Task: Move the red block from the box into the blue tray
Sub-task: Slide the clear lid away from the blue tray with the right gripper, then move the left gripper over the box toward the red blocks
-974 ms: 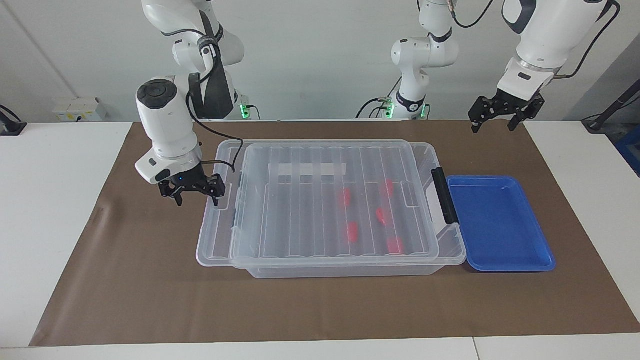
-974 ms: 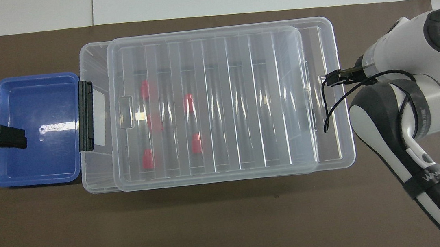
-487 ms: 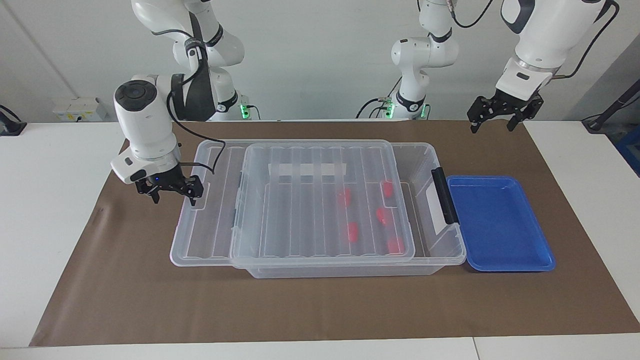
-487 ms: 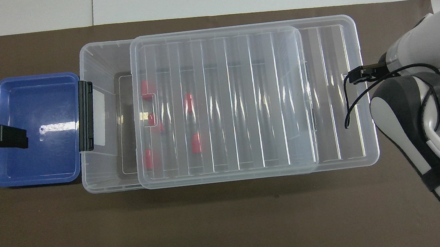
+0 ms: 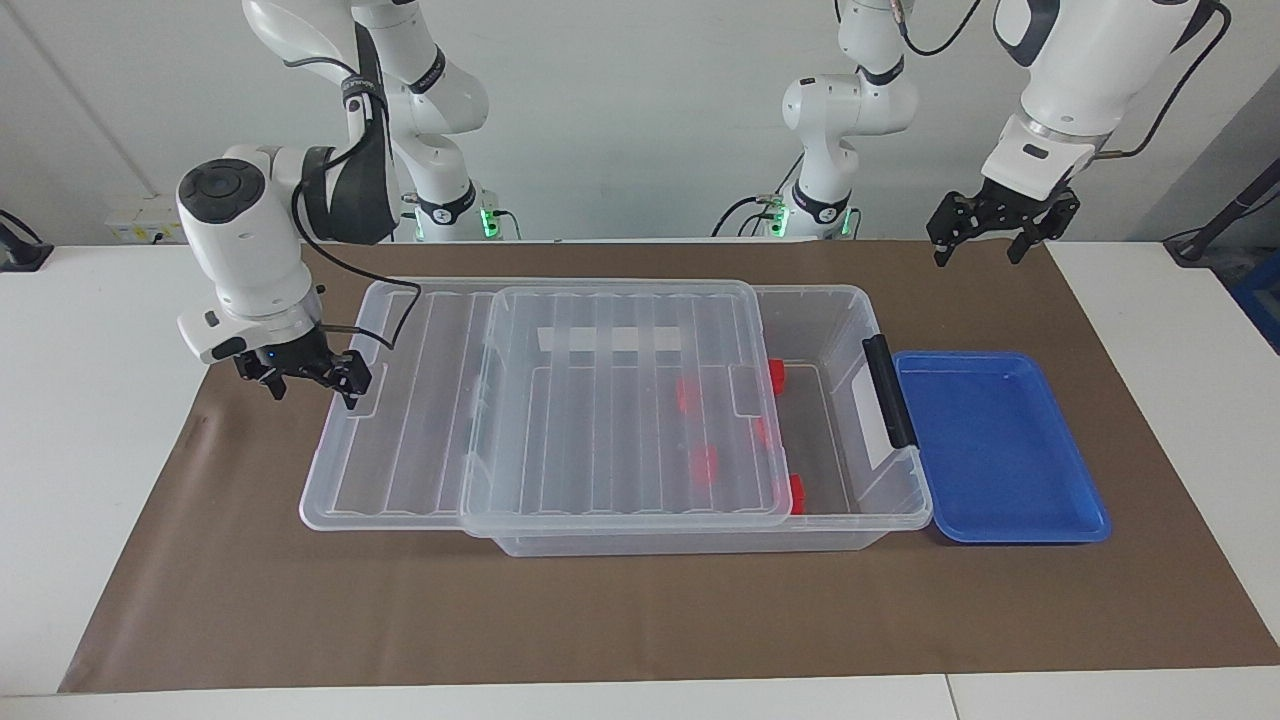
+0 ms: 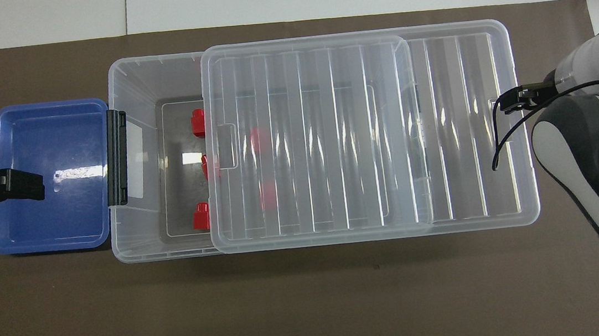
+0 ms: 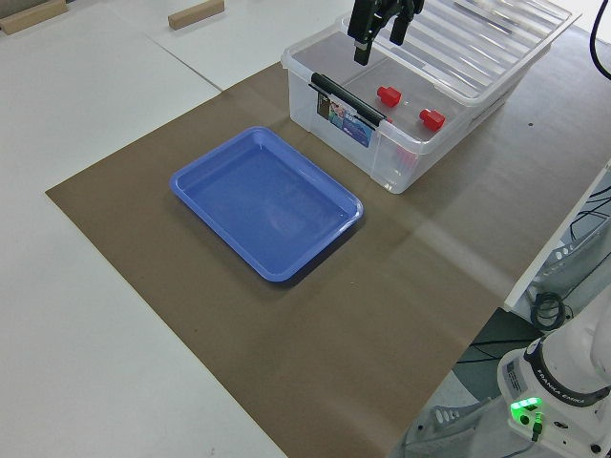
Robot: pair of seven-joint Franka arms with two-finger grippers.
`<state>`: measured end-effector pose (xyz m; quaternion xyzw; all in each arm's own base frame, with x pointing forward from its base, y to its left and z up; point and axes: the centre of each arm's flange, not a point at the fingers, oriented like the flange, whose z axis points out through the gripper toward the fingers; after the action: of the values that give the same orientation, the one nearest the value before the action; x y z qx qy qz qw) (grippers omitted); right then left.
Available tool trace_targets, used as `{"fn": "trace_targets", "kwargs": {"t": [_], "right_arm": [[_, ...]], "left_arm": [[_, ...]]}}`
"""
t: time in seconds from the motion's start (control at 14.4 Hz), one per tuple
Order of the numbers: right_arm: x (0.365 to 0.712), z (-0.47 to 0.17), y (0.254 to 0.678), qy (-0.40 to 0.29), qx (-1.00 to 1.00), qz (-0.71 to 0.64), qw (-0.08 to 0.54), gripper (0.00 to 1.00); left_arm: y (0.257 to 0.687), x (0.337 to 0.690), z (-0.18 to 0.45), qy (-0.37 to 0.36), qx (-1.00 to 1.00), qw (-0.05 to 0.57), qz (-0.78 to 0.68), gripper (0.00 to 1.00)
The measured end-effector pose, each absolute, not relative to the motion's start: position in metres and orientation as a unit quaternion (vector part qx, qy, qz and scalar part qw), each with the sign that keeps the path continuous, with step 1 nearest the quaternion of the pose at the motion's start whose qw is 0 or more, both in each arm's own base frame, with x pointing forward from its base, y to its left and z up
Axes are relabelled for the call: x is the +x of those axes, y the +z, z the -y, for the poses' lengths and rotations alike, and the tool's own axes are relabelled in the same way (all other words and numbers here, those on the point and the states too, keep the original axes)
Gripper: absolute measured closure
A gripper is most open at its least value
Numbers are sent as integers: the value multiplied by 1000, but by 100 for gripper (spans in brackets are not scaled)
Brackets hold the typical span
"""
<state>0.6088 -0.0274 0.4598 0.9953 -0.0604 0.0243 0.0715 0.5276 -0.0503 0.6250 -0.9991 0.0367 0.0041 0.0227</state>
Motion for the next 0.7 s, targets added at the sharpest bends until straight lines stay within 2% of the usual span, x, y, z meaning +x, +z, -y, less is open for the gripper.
{"fn": "trace_targets", "kwargs": {"t": [0.28, 0.49, 0.7], "right_arm": [[606, 47, 462, 19, 994, 76, 73, 0], [604, 58, 462, 16, 993, 80, 84, 0], [604, 62, 462, 16, 993, 83, 86, 0]], "left_arm": [[631, 534, 58, -29, -999, 0, 21, 0], [636, 537, 91, -60, -994, -17, 89, 0], [630, 538, 122, -79, -992, -28, 98, 0]]}}
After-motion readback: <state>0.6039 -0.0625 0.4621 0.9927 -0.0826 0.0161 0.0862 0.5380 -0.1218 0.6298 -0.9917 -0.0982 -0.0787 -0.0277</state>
